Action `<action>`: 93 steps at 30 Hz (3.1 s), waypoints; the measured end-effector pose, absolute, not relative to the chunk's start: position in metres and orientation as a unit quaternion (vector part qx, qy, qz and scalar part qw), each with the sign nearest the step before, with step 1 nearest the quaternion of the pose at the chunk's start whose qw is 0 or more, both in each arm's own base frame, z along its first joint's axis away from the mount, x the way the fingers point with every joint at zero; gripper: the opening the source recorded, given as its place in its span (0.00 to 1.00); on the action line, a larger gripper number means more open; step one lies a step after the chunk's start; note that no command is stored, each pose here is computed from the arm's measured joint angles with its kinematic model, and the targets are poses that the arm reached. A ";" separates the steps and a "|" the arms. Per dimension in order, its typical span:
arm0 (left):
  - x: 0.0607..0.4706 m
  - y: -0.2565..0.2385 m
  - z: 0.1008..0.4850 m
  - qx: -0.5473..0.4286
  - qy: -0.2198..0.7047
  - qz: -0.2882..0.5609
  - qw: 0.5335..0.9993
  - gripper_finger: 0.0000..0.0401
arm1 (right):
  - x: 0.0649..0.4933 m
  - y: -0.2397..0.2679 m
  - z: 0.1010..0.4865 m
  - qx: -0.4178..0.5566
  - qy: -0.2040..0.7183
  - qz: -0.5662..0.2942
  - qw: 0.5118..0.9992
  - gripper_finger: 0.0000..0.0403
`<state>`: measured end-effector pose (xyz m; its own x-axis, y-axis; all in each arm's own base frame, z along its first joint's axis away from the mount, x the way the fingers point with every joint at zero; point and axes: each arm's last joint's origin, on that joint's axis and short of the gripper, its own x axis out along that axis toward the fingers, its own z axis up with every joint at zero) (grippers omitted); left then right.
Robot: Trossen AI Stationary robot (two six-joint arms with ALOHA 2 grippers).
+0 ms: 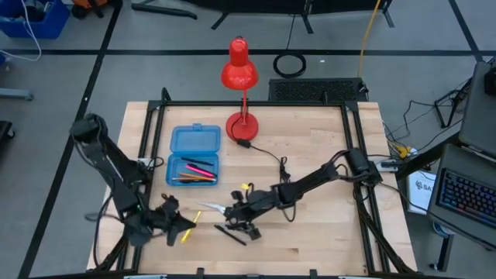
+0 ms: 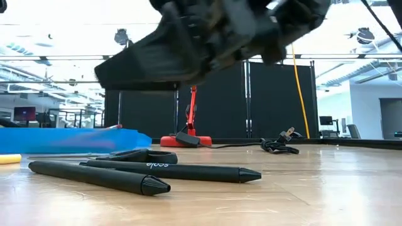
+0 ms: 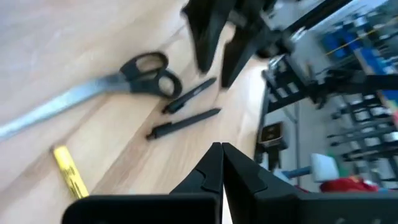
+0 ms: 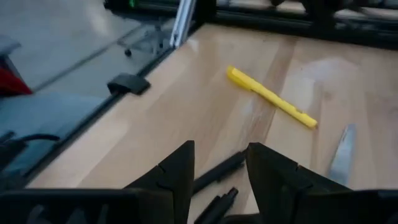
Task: Pick & place school supplies into a supply box
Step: Put the yellow pen into the blue supply box
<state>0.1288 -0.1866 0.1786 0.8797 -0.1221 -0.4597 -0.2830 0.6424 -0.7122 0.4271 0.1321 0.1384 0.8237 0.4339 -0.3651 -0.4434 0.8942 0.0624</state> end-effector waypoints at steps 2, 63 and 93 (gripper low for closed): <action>0.132 -0.196 0.176 -0.417 0.268 0.063 0.866 0.01 | 0.417 0.129 0.140 -0.011 0.171 0.228 0.958 0.33; 0.129 -0.246 0.163 -0.158 0.573 0.204 0.778 0.35 | 0.425 0.151 0.127 -0.031 0.104 0.206 0.973 0.33; 0.116 -0.229 0.149 -0.062 0.609 0.211 0.763 0.35 | 0.498 0.190 0.078 -0.017 0.125 0.142 0.982 0.36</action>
<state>0.1155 -0.2286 0.1488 0.1707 0.2457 -0.9542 -0.3967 0.9036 0.1617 0.4984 0.1901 0.0775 0.9282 0.2748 -0.2510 -0.2834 0.9590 0.0019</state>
